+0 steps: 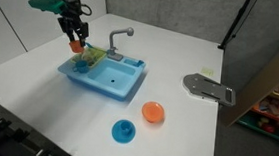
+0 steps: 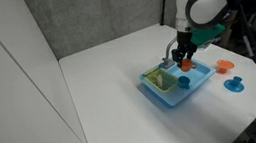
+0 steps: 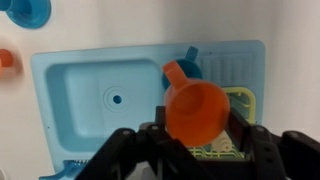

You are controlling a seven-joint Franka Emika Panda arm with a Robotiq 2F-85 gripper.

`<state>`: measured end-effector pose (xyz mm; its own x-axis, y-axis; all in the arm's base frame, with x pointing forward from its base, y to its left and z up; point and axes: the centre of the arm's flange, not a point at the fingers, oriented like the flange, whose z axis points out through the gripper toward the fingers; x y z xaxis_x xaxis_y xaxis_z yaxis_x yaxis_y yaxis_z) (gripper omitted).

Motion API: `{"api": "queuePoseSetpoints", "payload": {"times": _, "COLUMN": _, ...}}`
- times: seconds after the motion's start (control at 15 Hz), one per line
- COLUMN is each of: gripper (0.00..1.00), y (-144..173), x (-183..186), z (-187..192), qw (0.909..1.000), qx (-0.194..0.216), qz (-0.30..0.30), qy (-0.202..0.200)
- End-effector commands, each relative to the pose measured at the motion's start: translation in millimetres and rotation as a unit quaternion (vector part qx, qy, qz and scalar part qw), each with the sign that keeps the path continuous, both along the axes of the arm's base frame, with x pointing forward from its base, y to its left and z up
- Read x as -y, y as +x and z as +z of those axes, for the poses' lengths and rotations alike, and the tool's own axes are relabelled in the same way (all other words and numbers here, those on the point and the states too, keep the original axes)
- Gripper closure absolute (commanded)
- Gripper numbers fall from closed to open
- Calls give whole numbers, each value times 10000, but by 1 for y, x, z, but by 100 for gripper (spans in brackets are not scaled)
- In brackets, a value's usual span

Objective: Put the orange cup in the toy sink

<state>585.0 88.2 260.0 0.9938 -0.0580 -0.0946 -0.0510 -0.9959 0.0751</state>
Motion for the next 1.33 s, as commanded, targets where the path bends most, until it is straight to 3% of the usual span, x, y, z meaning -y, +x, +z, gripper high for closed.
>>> {"api": "queuePoseSetpoints", "payload": {"times": 0.0, "gripper": 64, "y": -6, "x": 26, "z": 19, "qw": 9998, "qx": -4, "qz": -185, "qy": 35}}
{"api": "queuePoseSetpoints", "payload": {"times": 0.73, "gripper": 64, "y": 6, "x": 125, "z": 2, "qw": 9943, "qx": 27, "qz": -1069, "qy": 1}}
{"api": "queuePoseSetpoints", "payload": {"times": 1.27, "gripper": 64, "y": 19, "x": 141, "z": -21, "qw": 9884, "qx": 235, "qz": -1479, "qy": 254}}
